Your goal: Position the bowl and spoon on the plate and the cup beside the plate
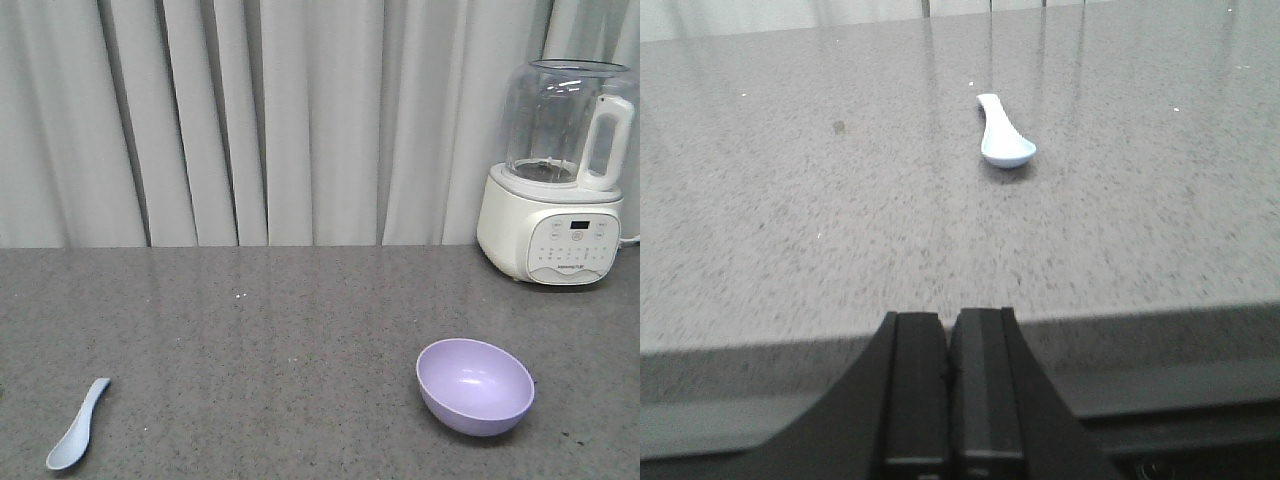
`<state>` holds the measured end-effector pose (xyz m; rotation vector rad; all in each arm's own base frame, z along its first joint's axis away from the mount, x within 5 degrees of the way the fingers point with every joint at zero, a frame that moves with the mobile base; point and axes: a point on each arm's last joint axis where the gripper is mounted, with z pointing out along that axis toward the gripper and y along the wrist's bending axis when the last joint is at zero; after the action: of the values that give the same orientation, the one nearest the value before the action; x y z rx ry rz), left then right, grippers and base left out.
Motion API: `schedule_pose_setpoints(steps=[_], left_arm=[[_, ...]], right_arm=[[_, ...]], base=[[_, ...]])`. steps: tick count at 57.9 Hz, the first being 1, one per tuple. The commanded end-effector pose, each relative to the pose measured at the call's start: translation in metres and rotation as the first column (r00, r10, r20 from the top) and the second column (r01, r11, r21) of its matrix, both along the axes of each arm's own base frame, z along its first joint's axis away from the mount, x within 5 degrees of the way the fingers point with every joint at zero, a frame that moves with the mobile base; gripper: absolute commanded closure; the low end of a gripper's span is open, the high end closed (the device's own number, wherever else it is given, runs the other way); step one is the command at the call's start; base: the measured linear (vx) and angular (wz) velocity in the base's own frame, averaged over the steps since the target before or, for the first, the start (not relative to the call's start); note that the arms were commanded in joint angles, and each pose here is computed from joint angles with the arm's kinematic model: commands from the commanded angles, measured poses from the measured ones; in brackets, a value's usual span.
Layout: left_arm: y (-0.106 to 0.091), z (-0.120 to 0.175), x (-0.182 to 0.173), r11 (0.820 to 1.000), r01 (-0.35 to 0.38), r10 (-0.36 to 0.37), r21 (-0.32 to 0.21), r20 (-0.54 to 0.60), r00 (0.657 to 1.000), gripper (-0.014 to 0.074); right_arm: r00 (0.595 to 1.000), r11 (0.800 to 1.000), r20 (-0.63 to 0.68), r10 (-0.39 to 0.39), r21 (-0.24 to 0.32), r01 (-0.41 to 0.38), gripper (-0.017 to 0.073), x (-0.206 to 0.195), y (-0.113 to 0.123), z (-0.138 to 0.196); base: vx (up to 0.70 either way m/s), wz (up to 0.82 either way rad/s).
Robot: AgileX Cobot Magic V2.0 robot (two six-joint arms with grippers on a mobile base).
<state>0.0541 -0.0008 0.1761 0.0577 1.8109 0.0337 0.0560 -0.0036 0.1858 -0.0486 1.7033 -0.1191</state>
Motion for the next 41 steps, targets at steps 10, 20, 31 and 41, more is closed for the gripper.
schedule_pose_setpoints(steps=[10, 20, 31, 41], left_arm=[[0.0001, 0.0008, 0.0011, 1.0, -0.003, 0.004, -0.014, 0.07, 0.998, 0.0599], [0.0001, 0.0008, 0.0011, 1.0, -0.003, 0.004, -0.014, 0.07, 0.998, 0.0599], [0.0001, 0.0008, 0.0011, 1.0, -0.003, 0.004, -0.014, 0.07, 0.998, 0.0599], [0.0001, 0.0008, 0.0011, 1.0, -0.003, 0.004, -0.014, 0.07, 0.998, 0.0599]], right_arm=[[0.996, 1.0, 0.084, 0.009, -0.023, -0.007, 0.0568, 0.0, 0.0006, 0.0025], [0.996, 1.0, 0.084, 0.009, -0.023, -0.007, 0.0568, 0.0, 0.0006, 0.0025], [0.997, 1.0, 0.077, 0.008, -0.022, -0.006, 0.0568, -0.0001, 0.0005, 0.0019], [0.997, 1.0, 0.077, 0.008, -0.022, -0.006, 0.0568, -0.0001, 0.0005, 0.0019]], base=[[0.19, -0.01], [0.16, 0.02], [0.12, 0.04], [0.08, 0.02]])
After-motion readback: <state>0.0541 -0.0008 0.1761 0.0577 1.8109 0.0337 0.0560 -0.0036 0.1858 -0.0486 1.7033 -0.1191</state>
